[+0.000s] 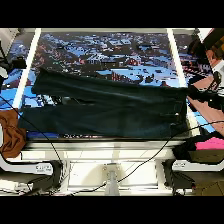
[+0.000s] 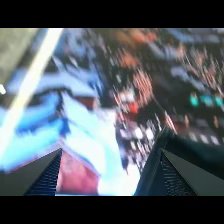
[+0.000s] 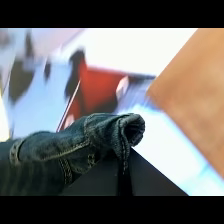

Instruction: Fold the clothes and pants, and hang the long-sleeved shirts on hangers.

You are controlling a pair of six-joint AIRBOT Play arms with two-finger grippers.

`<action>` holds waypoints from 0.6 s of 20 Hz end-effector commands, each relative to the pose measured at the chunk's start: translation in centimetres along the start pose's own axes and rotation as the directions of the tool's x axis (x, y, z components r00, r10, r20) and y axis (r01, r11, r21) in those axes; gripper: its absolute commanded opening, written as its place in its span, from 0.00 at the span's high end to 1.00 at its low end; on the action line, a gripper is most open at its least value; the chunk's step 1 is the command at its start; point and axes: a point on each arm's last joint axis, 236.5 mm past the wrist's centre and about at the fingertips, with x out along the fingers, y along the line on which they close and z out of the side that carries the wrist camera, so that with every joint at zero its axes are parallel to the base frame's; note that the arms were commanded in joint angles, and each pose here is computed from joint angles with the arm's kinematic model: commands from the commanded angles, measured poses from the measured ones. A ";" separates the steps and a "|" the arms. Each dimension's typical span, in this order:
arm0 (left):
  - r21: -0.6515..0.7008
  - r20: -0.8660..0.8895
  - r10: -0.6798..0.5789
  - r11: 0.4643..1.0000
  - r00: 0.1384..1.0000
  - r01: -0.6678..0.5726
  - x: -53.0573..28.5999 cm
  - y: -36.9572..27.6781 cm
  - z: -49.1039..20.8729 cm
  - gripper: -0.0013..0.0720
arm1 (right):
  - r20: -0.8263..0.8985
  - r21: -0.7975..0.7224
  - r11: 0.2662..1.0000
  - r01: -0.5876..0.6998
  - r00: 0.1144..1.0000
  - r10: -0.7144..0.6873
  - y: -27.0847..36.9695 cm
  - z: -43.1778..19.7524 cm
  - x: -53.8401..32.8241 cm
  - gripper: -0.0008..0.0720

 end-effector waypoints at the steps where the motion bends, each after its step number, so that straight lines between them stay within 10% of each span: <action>1: -0.021 -0.173 -0.061 0.998 0.983 0.059 -0.8 -1.4 -3.9 0.03 | 0.188 0.019 0.997 0.080 0.979 -0.082 -1.4 5.6 -1.0 0.94; 7: -0.216 -0.474 -0.166 0.974 0.864 0.069 -3.1 -3.8 -11.3 0.03 | 0.398 -0.064 0.984 0.166 0.909 -0.127 1.2 11.8 -2.0 0.94; 12: -0.401 -0.761 -0.371 0.914 0.531 0.064 -9.8 -5.0 -20.2 0.03 | 0.332 -0.079 0.987 0.141 0.937 -0.107 1.6 10.0 0.0 0.94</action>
